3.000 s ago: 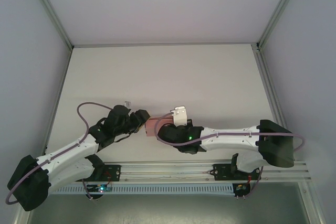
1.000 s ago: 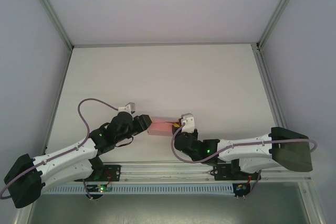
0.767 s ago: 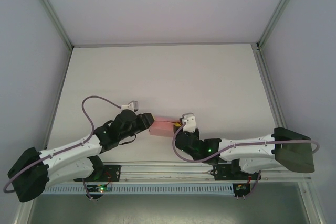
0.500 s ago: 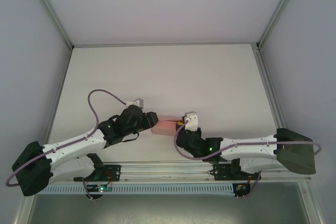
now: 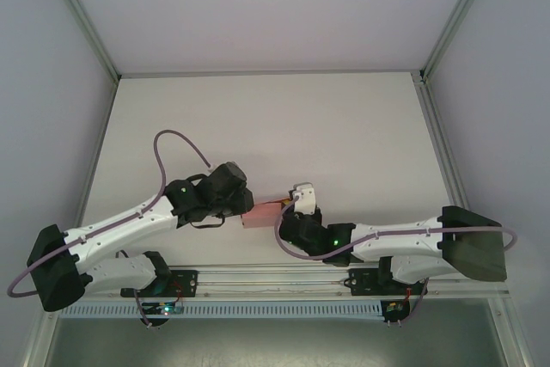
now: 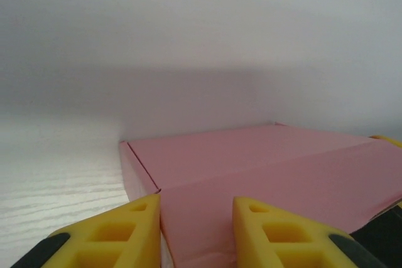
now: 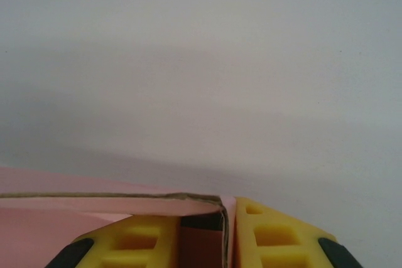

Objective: Assemble paper box

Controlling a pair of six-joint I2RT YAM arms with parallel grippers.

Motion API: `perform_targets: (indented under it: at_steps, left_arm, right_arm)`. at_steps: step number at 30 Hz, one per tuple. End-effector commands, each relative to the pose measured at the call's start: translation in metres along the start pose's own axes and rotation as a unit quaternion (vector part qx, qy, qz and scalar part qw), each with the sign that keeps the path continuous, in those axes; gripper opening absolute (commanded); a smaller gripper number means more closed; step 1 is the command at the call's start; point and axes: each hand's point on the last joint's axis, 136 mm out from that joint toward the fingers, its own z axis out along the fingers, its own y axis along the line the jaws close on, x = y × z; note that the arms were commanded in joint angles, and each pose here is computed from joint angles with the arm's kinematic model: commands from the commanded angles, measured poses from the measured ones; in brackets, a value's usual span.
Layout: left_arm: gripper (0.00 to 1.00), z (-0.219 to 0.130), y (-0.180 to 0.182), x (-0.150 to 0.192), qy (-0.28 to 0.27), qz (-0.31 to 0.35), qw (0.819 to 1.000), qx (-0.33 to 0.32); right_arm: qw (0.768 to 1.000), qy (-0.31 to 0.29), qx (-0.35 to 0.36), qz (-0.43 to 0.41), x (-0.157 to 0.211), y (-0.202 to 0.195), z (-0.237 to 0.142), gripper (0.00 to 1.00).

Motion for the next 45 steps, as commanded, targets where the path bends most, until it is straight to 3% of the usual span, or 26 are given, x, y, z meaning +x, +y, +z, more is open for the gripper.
perform_targets:
  at_steps: [1, 7, 14, 17, 21, 26, 32, 37, 45]
  left_arm:
    - [0.28, -0.006, 0.008, 0.026, 0.057, 0.004, 0.998, -0.026]
    - [0.21, -0.005, -0.007, 0.04, 0.104, -0.039, 0.994, 0.008]
    - [0.08, 0.015, 0.004, 0.055, 0.125, -0.084, 0.989, 0.013]
    - [0.01, 0.027, 0.022, 0.06, 0.122, -0.071, 0.99, -0.02]
    - [0.0, 0.034, 0.052, 0.069, 0.125, -0.046, 0.988, -0.073]
    - [0.0, 0.035, 0.088, 0.072, 0.123, -0.016, 0.98, -0.155]
    - [0.0, 0.038, 0.082, 0.067, 0.111, -0.011, 0.984, -0.14]
    - [0.0, 0.035, 0.08, 0.065, 0.097, -0.02, 0.987, -0.123]
    - [0.0, 0.036, 0.068, 0.06, 0.08, -0.022, 0.993, -0.088]
  right_arm:
    - [0.993, 0.087, 0.04, -0.076, 0.052, -0.029, 0.001, 0.2]
    - [0.991, 0.093, 0.055, -0.082, 0.053, -0.032, 0.002, 0.21]
    - [0.991, 0.087, 0.065, -0.073, 0.051, -0.032, 0.003, 0.21]
    - [0.993, 0.084, 0.061, -0.061, 0.053, -0.033, 0.003, 0.23]
    - [0.994, 0.083, 0.031, -0.062, 0.049, -0.025, 0.0, 0.26]
    - [0.99, 0.071, -0.076, -0.097, 0.035, 0.0, -0.016, 0.4]
    - [0.985, 0.053, -0.156, -0.048, 0.023, -0.007, -0.029, 0.56]
    - [0.982, 0.016, -0.189, -0.015, 0.008, -0.014, -0.043, 0.62]
    - [0.971, -0.006, -0.237, 0.011, -0.011, -0.002, -0.057, 0.84]
